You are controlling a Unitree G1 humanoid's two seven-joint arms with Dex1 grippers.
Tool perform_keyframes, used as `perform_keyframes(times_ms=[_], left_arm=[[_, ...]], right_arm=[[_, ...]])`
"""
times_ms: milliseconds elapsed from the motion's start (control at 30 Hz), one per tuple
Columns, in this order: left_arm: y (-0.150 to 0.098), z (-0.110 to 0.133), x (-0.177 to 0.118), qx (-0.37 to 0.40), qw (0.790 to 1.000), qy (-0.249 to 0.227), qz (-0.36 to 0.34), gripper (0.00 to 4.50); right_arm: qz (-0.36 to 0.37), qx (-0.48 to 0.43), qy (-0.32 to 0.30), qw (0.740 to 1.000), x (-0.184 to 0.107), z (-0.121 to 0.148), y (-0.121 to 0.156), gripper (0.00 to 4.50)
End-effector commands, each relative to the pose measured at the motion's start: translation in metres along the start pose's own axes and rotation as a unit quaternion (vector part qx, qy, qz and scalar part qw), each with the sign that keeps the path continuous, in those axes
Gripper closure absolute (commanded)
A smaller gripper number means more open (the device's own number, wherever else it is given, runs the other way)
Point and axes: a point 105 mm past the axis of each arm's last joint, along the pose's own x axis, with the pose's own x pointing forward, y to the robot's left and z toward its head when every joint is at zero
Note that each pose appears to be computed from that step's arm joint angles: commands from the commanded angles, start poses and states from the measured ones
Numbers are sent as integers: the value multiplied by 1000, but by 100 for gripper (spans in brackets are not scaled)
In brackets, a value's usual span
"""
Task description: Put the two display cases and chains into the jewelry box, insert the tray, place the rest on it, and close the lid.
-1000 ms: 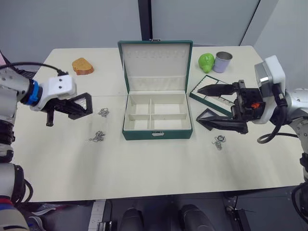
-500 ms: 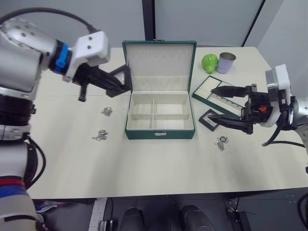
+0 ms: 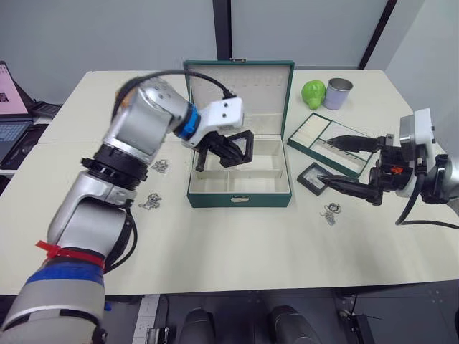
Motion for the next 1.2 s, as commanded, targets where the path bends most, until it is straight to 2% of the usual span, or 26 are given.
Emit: perform_keyframes(times_ms=[33, 133, 233, 467, 600, 1200], left_arm=[[13, -2, 9, 29, 999, 31, 31, 447], [14, -2, 20, 24, 999, 32, 21, 447], [25, 0, 28, 26, 998, 47, 42, 447], [32, 5, 33, 39, 996, 59, 46, 447], [33, 0, 37, 47, 995, 76, 49, 447], [32, 3, 55, 31, 997, 54, 43, 447]], right_arm=[[-11, -33, -6, 999, -3, 10, 3, 0], [-15, -32, -2, 999, -5, 8, 3, 0], [-19, -31, 0, 999, -5, 6, 3, 0], [-23, -27, -3, 999, -2, 4, 6, 0], [-24, -26, -3, 999, -1, 3, 8, 0], [-35, -21, -4, 999, -2, 5, 11, 0]])
